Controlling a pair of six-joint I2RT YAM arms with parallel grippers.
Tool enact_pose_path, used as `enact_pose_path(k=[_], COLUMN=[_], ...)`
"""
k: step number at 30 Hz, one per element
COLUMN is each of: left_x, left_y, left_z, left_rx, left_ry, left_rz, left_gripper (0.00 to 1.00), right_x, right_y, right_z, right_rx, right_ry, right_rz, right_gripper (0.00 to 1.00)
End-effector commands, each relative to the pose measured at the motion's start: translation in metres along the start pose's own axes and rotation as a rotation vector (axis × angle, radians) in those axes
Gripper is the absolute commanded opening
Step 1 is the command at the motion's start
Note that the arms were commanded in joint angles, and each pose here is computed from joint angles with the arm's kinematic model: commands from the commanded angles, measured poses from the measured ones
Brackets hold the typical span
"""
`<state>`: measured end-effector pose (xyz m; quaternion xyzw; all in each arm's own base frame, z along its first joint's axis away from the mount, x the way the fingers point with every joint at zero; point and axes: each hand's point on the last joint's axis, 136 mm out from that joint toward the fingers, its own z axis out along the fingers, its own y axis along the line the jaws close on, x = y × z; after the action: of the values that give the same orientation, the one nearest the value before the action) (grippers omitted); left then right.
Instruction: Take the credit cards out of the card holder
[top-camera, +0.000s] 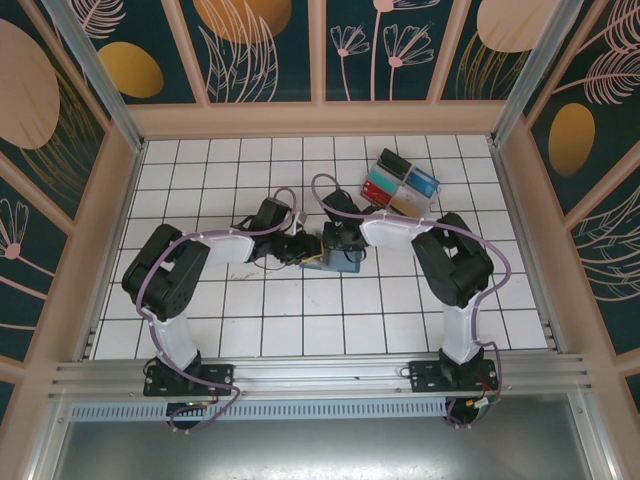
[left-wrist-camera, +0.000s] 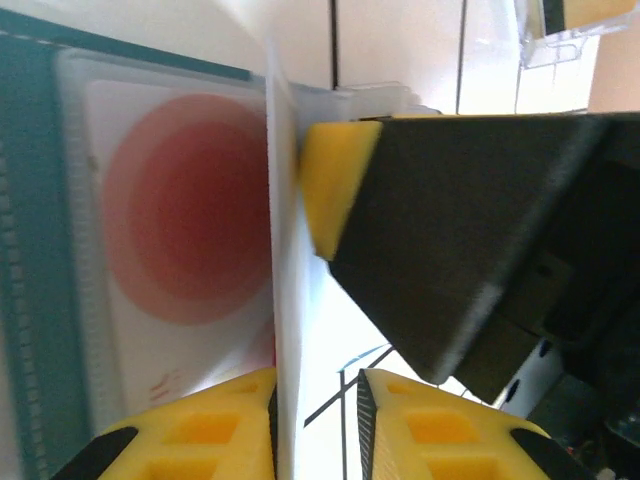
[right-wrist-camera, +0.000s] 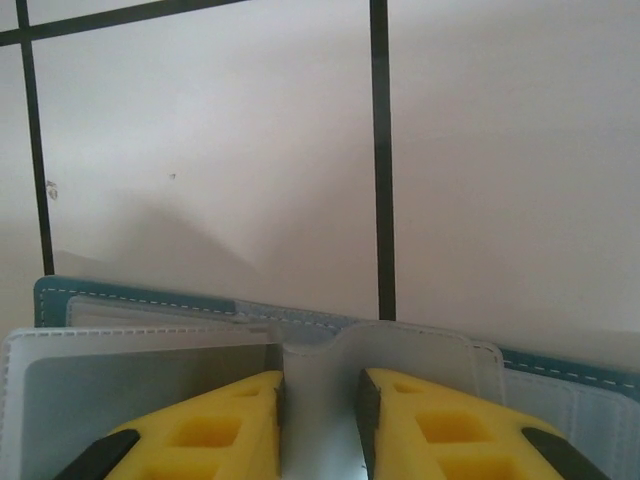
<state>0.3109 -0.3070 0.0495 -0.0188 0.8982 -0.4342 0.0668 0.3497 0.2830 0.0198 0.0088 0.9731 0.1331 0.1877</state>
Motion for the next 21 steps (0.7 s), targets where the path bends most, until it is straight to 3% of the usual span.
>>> enact_pose_path(k=[1,8,15,21], left_x=[0.001,-0.004,-0.006,-0.002], left_y=[-0.004,0.008,-0.02,-0.049], left_z=[0.004,0.003,0.005,0.014], left_rx=[0.036,-0.051,0.083,0.183], left_ry=[0.012,-0.013,-0.004,0.019], left_rz=[-0.005,0.003,0.026,0.058], left_gripper=[0.28,0.19,0.29,0.37], right_x=[0.054,0.021,-0.042,-0.055], right_y=[-0.026,-0.012,0.01,-0.008], right_z=[0.024,-0.008,-0.08,-0.115], right_rx=[0.042,-0.046,-0.304,-0.324], right_ry=[0.183,0.074,-0.148,-0.263], right_rz=[0.028,0.059,0.152,0.22], right_gripper=[0.28,0.31,0.41,0.44])
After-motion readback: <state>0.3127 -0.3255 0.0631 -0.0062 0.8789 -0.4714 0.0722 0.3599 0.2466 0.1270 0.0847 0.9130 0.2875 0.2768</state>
